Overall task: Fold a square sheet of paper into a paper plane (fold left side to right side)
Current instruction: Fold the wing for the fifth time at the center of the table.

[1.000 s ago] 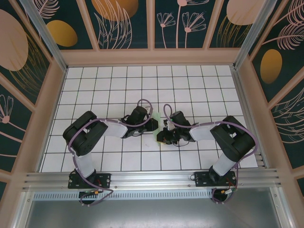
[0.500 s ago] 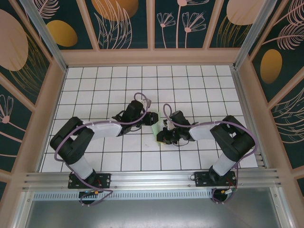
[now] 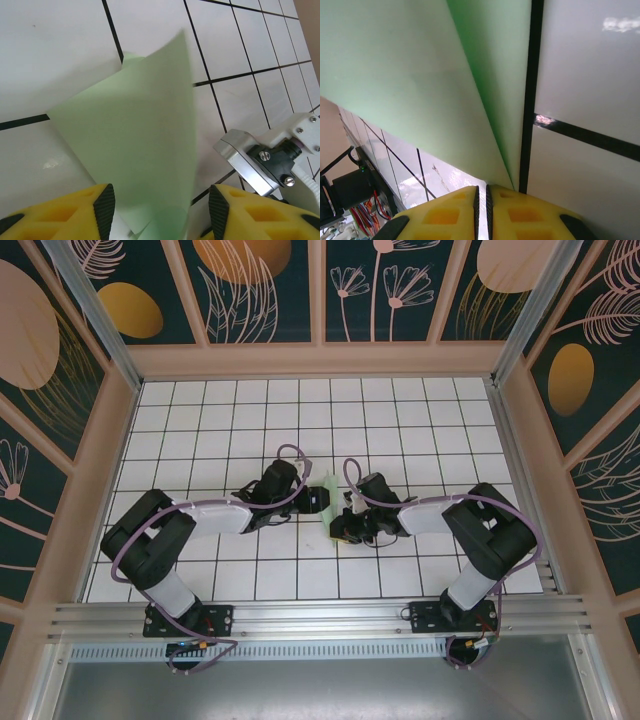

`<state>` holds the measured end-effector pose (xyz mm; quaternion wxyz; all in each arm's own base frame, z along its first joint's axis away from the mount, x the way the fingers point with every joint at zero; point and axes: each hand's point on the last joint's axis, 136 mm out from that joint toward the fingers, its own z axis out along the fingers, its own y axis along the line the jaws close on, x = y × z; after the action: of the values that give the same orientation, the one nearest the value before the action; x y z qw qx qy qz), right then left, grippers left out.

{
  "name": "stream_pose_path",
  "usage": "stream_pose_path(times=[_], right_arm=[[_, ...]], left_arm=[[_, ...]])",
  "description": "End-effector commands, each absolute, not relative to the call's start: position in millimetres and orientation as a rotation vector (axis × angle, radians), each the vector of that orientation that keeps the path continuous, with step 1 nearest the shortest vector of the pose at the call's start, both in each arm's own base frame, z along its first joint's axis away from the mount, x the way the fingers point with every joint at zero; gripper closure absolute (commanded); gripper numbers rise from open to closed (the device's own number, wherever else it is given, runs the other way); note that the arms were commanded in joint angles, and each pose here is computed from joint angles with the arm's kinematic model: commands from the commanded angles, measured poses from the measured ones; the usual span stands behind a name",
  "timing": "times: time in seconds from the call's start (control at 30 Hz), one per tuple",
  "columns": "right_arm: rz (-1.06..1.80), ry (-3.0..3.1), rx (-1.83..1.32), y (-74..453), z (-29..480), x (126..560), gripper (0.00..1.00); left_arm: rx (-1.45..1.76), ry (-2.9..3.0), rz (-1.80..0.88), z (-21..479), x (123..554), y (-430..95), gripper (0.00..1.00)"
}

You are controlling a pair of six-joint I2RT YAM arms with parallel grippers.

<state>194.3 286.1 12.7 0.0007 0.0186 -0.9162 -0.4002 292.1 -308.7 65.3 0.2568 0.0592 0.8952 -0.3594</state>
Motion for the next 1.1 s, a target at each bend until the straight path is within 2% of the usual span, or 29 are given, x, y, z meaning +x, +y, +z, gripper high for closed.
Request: stream_pose_path(times=[0.0, 0.13, 0.33, 0.43, 1.07], right_arm=[[-0.795, -2.951, -0.084, 234, -51, 169, 0.83], [-0.794, -2.950, -0.084, 234, -52, 168, 0.82], [-0.789, -2.948, -0.080, 234, -52, 168, 0.82], [-0.781, -2.948, -0.078, 233, -53, 166, 0.82], [-0.757, -2.942, -0.061, 231, -56, 162, 0.82]], left_arm=[[0.166, 2.414, -0.956, 70, 295, -305, 0.44], [0.192, 2.408, -1.018, 69, 293, -314, 0.52], [0.199, 2.419, -0.986, 62, 301, -318, 0.78], [0.196, 2.435, -0.953, 54, 307, -318, 0.84], [0.155, 2.488, -0.868, 22, 323, -312, 0.87]])
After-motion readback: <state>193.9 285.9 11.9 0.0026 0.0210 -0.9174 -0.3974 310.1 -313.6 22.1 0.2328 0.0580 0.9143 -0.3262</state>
